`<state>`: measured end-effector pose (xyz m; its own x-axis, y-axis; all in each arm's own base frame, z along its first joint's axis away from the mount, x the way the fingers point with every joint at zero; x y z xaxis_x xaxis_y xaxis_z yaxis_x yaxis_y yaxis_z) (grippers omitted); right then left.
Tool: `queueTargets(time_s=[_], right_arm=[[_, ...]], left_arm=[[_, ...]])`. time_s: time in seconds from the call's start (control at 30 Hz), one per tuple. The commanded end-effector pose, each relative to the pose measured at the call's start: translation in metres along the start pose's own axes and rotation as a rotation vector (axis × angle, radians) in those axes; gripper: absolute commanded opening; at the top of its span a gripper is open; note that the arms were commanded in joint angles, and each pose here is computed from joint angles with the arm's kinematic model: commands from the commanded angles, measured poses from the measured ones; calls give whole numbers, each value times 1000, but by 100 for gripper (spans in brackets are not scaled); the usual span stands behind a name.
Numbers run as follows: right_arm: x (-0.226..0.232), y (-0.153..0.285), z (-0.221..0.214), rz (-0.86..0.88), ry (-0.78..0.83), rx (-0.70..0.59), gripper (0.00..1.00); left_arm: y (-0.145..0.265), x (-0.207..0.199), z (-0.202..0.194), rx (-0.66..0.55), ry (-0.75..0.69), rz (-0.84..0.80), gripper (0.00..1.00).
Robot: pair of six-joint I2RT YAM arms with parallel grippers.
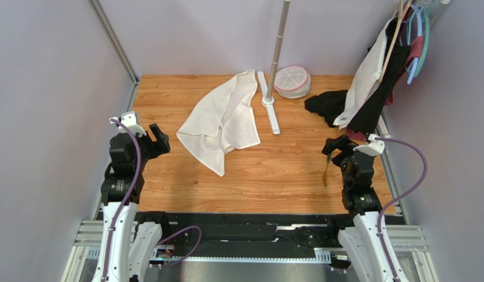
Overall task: Fold the napkin, place the utensils inside, and roll it up
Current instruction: Flatten the napkin out
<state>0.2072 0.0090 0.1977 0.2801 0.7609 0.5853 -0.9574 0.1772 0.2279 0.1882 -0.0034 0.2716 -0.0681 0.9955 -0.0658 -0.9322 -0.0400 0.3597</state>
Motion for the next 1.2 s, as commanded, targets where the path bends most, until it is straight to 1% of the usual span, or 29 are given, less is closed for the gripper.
queueTargets(time_s=[0.0,0.03,0.07,0.1,0.13,0.17,0.2,0.23,0.27,0.3,0.37,0.4,0.43,0.47,0.5,0.53,0.6,0.67,0.7,0.73,0.8,1.0,1.1,1.17], right_arm=[[10,-2,11,30,-24,-33,93],[10,-3,9,28,-24,-19,93],[10,-4,7,30,-21,-9,92],[9,-5,4,30,-18,2,91],[9,-6,1,36,-13,23,90],[9,-6,-1,39,-11,36,89],[9,-7,-2,43,-10,43,88],[10,-7,-5,54,-9,57,88],[10,-8,-6,54,-8,64,88],[10,-9,-7,59,-8,70,88],[10,-9,-8,54,-7,83,88],[10,-9,-8,50,-5,83,88],[10,-9,-8,52,-6,83,88],[10,-9,-9,52,-5,88,87],[11,-8,-8,58,-4,88,87],[11,-8,-8,56,-4,86,87],[11,-6,-7,58,-3,85,87],[11,-6,-6,59,-4,84,87],[11,-6,-6,59,-4,84,87],[11,-6,-6,55,-4,85,87],[11,-6,-6,52,-4,85,87],[10,-7,-6,42,-2,88,87],[9,-7,-7,34,1,90,87],[9,-7,-7,35,1,91,87]], left_arm=[[-14,-20,2,-49,101,-131,79],[-24,-26,-5,-10,112,-144,79],[-34,-29,-12,9,119,-118,77],[-38,-47,-19,43,89,-179,77],[-51,-55,-30,103,63,-161,77],[-58,-61,-34,113,36,-144,77],[-61,-78,-41,140,-1,-187,77],[-73,-88,-54,203,-31,-191,77],[-80,-99,-52,198,-37,-221,76],[-91,-112,-66,254,-65,-247,75],[-105,-133,-63,265,-69,-317,73],[-118,-141,-77,328,-85,-324,72],[-127,-149,-69,323,-82,-339,71],[-135,-153,-69,328,-82,-334,70],[-148,-156,-81,372,-95,-316,70],[-156,-160,-70,354,-96,-306,70],[-169,-159,-73,367,-116,-246,68],[-179,-160,-66,331,-131,-220,66],[-185,-160,-72,351,-145,-208,65],[-191,-163,-65,342,-149,-206,65],[-200,-161,-77,409,-170,-192,62],[-216,-157,-92,462,-185,-165,60],[-220,-149,-99,492,-171,-141,58],[-222,-146,-102,490,-152,-143,56]])
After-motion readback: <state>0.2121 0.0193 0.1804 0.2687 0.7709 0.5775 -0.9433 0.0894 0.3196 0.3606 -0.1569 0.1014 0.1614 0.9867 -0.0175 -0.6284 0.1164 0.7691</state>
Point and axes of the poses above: each gripper's point midway between its finger pads, its own y axis back along the fingers, its own x axis along the line the jaws close on, z = x × y, the point moved 7 cm from there along y, back along the fingers, and after that the axes turned 10 degrees about -y, right-handed, at the moved point
